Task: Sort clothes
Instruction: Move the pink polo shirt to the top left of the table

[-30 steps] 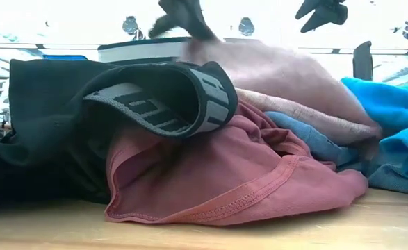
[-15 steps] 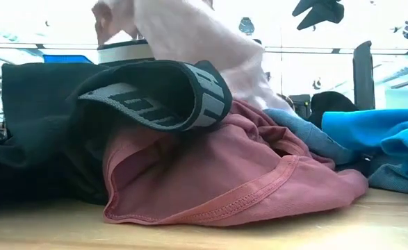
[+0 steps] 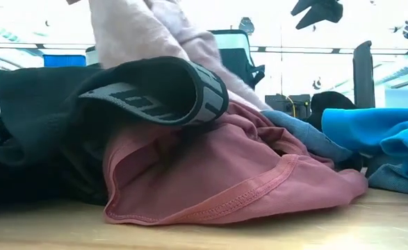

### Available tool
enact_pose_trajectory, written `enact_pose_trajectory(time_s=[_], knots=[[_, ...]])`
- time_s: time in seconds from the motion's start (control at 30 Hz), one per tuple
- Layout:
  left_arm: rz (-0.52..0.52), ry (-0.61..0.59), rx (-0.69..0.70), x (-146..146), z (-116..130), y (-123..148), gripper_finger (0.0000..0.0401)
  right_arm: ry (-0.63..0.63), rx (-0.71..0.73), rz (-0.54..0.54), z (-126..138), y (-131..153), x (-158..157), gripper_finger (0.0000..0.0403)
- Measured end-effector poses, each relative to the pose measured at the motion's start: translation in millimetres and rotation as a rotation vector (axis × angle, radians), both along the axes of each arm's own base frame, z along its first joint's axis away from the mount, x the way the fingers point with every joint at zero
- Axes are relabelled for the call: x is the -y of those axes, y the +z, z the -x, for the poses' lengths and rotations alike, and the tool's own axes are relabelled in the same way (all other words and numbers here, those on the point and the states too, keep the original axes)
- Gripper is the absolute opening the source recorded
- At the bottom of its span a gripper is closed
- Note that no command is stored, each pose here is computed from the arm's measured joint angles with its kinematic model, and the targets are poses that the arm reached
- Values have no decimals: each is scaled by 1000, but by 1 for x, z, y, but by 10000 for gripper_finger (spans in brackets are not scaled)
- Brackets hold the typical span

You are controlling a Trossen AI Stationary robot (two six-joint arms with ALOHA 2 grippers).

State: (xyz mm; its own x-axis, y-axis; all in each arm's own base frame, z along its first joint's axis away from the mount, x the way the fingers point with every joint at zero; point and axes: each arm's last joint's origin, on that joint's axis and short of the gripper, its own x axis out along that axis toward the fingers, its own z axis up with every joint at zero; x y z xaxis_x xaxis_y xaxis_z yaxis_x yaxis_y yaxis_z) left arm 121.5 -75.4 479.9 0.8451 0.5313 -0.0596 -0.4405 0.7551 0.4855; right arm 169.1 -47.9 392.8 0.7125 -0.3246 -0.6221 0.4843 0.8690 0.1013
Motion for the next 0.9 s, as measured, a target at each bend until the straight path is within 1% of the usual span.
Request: enact_pose_trajectory(time_s=[0.07,0.2,0.3,0.37,0.5,0.63,0.7,0.8,0.9], knots=[[-10,-88,13,5,1,7,0,2,10,7,-1,1,0,247],[-25,-159,124,7,4,31,0,1,30,20,-2,3,2,247],[-27,-177,229,3,11,50,0,8,31,17,-2,3,2,247],[-51,-169,240,0,15,54,0,54,31,0,-4,2,0,247],[-45,-153,213,-4,19,51,0,204,47,-49,-14,-8,-9,247],[-62,-153,131,-4,20,39,0,306,51,-13,-30,-33,-20,247],[-52,-126,105,-6,22,34,0,344,81,-1,-39,-45,-25,247],[-55,-93,68,-8,24,27,0,383,167,8,-56,-62,-30,244],[-27,-94,60,-11,26,21,0,394,240,23,-75,-78,-33,228]])
